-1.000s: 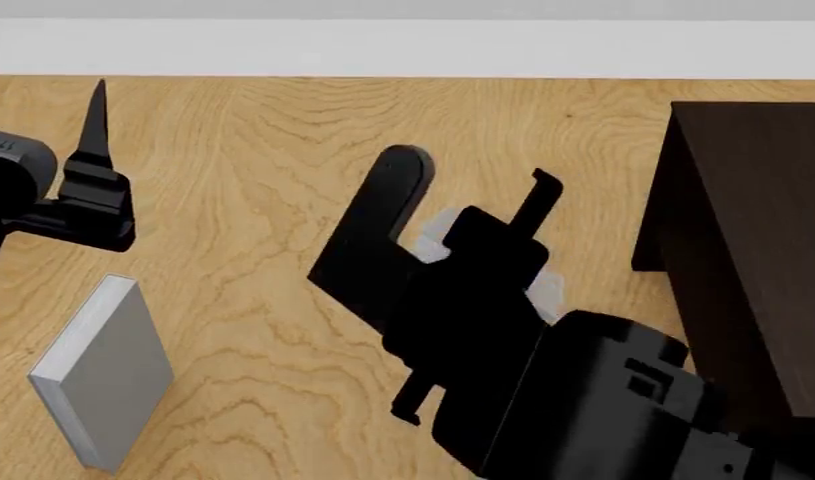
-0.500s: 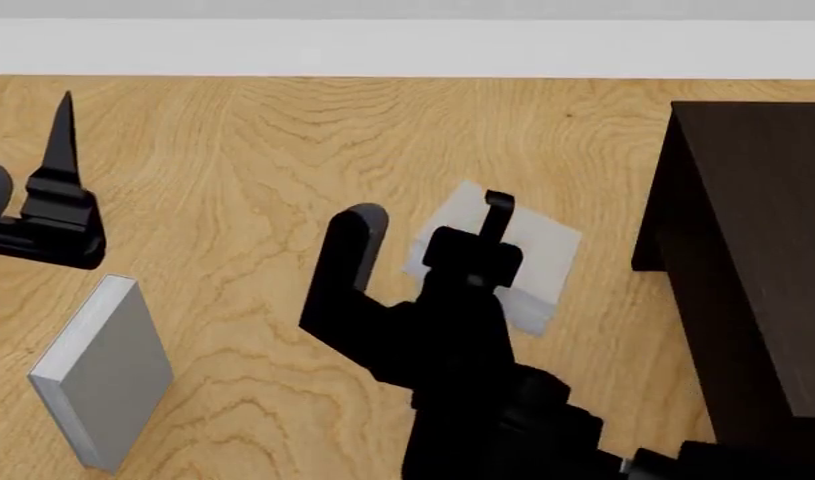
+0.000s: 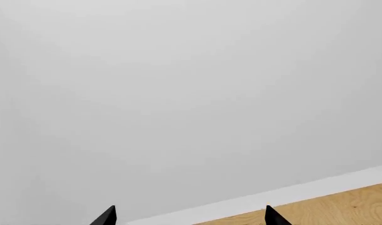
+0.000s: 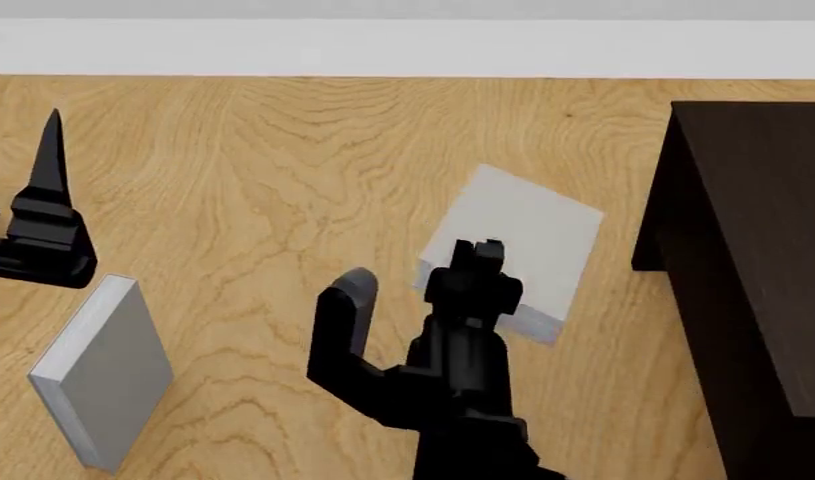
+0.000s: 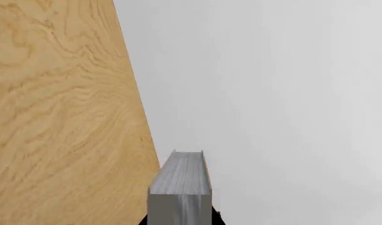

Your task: Pick up the book on the right and place it on the cabinet shelf.

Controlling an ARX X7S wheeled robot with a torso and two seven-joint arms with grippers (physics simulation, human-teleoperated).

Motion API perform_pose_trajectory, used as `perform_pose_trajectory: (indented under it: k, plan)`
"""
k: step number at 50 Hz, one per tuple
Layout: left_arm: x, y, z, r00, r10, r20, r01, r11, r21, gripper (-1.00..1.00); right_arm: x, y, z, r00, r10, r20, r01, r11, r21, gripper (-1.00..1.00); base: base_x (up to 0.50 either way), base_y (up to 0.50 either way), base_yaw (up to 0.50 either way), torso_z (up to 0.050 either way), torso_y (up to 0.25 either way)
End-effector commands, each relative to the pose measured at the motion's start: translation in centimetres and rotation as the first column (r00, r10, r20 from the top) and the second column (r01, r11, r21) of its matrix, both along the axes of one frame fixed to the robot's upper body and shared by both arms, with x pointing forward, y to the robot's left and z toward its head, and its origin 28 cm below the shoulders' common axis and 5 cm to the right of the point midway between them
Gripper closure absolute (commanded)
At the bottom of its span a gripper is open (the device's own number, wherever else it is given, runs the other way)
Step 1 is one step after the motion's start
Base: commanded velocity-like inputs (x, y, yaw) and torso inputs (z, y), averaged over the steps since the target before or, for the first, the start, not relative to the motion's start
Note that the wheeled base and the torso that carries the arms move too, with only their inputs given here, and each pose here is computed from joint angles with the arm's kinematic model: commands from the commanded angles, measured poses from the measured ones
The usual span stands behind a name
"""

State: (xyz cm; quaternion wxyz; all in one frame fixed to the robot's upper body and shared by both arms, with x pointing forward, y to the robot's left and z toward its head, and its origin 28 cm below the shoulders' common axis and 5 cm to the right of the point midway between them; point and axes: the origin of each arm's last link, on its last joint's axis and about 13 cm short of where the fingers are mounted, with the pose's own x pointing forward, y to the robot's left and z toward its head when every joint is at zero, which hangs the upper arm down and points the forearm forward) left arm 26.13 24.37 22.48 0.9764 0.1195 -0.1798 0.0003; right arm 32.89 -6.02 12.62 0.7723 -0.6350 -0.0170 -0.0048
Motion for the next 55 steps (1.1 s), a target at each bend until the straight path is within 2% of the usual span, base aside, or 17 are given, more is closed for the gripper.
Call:
perform_pose_trajectory:
  k: [1,23,28,30,31,38,39,41,42,43,45,46,55]
  plan:
    - [-0.2,0.1,-0.1,1.0,0.0,-0.002,0.0,1.0,-0.011,-1.0,-0.3,-0.8,0.2,0.984,-0.02,0.178,0.035,0.996,-0.082,1.0,0.0,0.0,0.0,0.0,0.0]
    - [0.0,-0.1,0.0,1.0,-0.006,0.0,0.006,1.0,-0.004,-1.0,-1.2,-2.7,-0.9,0.982,-0.082,0.17,0.095,0.993,-0.069,1.0,0.0,0.0,0.0,0.001,0.001]
    - [0.0,-0.2,-0.1,1.0,-0.006,-0.001,0.006,1.0,-0.005,-1.0,-1.0,-2.8,-1.4,0.989,-0.08,0.125,0.082,0.997,-0.01,1.0,0.0,0.0,0.0,0.0,0.002]
    - [0.0,-0.1,-0.1,1.0,-0.005,0.0,0.005,1.0,-0.004,-1.0,-0.8,-2.8,-1.5,0.987,-0.076,0.138,0.082,0.996,-0.034,1.0,0.0,0.0,0.0,0.0,0.0]
    - [0.0,-0.1,-0.1,1.0,-0.004,-0.001,0.004,1.0,-0.005,-1.0,-0.7,-2.8,-1.7,0.989,-0.08,0.122,0.082,0.997,-0.01,1.0,0.0,0.0,0.0,0.0,0.0]
    - [0.1,-0.1,-0.2,1.0,-0.001,-0.003,0.001,1.0,-0.001,-1.0,-0.2,-3.2,-2.2,0.988,-0.085,0.125,0.089,0.996,-0.025,1.0,0.0,0.0,0.0,0.0,0.001]
    - [0.1,-0.1,-0.2,1.0,-0.001,-0.004,0.001,1.0,-0.001,-1.0,-0.2,-3.3,-2.2,0.987,-0.082,0.136,0.09,0.994,-0.055,1.0,0.0,0.0,0.0,0.0,0.01]
    - [0.1,-0.1,-0.3,1.0,-0.002,-0.006,0.002,1.0,0.0,-1.0,-0.1,-3.4,-2.4,0.988,-0.089,0.127,0.095,0.995,-0.036,1.0,0.0,0.0,0.0,0.0,0.0]
    - [0.1,-0.1,-0.4,1.0,-0.002,-0.006,0.002,1.0,0.0,-1.0,0.0,-3.6,-2.4,0.987,-0.088,0.137,0.098,0.993,-0.071,1.0,0.0,0.0,0.0,0.0,0.0]
    - [0.1,-0.1,-0.4,1.0,-0.003,-0.006,0.003,1.0,-0.001,-1.0,0.1,-3.6,-2.5,0.987,-0.091,0.13,0.098,0.994,-0.051,1.0,0.0,0.0,0.0,0.0,0.0]
    - [0.2,-0.2,-0.4,1.0,-0.003,-0.007,0.003,1.0,-0.001,-1.0,0.2,-3.8,-2.4,0.986,-0.089,0.142,0.101,0.992,-0.081,1.0,0.0,0.0,0.0,0.0,0.0]
    - [0.2,-0.2,-0.4,1.0,-0.003,-0.008,0.003,1.0,-0.001,-1.0,0.3,-3.9,-2.4,0.986,-0.097,0.134,0.106,0.992,-0.064,1.0,0.0,0.0,0.0,0.0,0.01]
    - [0.3,-0.2,-0.6,1.0,-0.001,-0.013,0.001,1.0,-0.001,-1.0,1.0,-4.5,-2.5,0.985,-0.113,0.129,0.124,0.989,-0.078,1.0,0.0,0.0,0.0,0.0,0.001]
